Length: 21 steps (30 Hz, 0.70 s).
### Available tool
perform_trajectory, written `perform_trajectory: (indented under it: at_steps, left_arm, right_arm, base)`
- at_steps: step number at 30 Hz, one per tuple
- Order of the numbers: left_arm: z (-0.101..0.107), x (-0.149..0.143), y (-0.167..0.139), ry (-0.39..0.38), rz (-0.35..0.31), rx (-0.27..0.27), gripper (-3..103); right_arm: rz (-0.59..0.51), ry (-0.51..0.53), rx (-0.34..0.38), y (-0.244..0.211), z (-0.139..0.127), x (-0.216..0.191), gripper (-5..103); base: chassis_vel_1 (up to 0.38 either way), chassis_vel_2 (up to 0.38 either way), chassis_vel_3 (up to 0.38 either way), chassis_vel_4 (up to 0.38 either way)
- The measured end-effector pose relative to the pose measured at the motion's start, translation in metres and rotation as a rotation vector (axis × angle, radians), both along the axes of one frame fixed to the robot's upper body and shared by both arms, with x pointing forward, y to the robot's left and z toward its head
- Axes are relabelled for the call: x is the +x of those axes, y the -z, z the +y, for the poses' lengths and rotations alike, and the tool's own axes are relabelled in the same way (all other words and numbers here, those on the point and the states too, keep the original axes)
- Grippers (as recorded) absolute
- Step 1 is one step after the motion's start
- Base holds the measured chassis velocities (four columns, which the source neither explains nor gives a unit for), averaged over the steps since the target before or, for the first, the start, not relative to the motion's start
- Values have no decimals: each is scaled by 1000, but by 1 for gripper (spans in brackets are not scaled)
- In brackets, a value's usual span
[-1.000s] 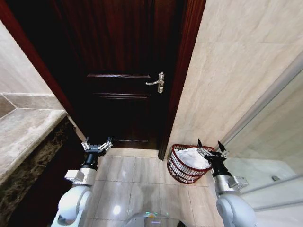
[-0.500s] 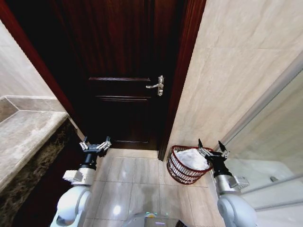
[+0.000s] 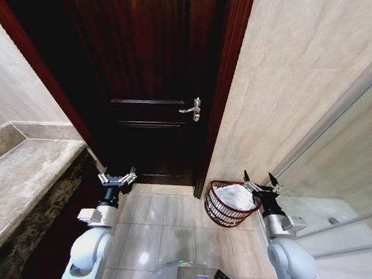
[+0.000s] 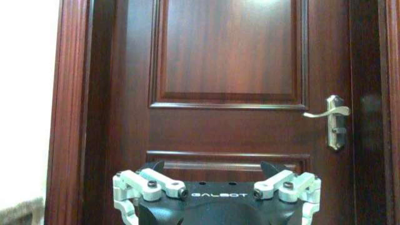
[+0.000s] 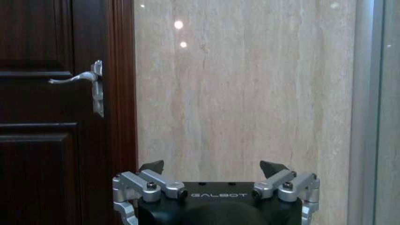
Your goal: Discard the used towel into the hamper.
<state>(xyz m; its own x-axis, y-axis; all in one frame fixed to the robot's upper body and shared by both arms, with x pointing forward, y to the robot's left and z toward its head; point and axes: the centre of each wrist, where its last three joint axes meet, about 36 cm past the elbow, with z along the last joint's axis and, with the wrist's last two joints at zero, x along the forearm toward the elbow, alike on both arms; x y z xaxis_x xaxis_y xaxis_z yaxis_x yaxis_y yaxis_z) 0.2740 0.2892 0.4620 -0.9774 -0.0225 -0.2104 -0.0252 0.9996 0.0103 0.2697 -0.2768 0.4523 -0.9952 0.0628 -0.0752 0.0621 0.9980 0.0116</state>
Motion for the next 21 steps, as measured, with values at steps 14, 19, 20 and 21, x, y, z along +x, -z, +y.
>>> perform_trajectory:
  at_steps: [14,19,20,21]
  left_arm:
    - [-2,2,-4,-4,1,6,100]
    - [-3,1,-8,-2,-6,8,100]
    - [-3,1,-9,-1,-6,8,100]
    - [-3,0,-10,-1,-6,8,100]
  right_arm:
    - [1,-1,-1,-3,-1,0,100]
    - [0,-6,-2,-6,0,1,100]
    - [0,-7,-2,-7,0,1,100]
    - [-1,-9,-2,-7,0,1,100]
  base:
    - [0,0,0,0]
    - [0,0,0,0]
    - [0,0,0,0]
    - [0,0,0,0]
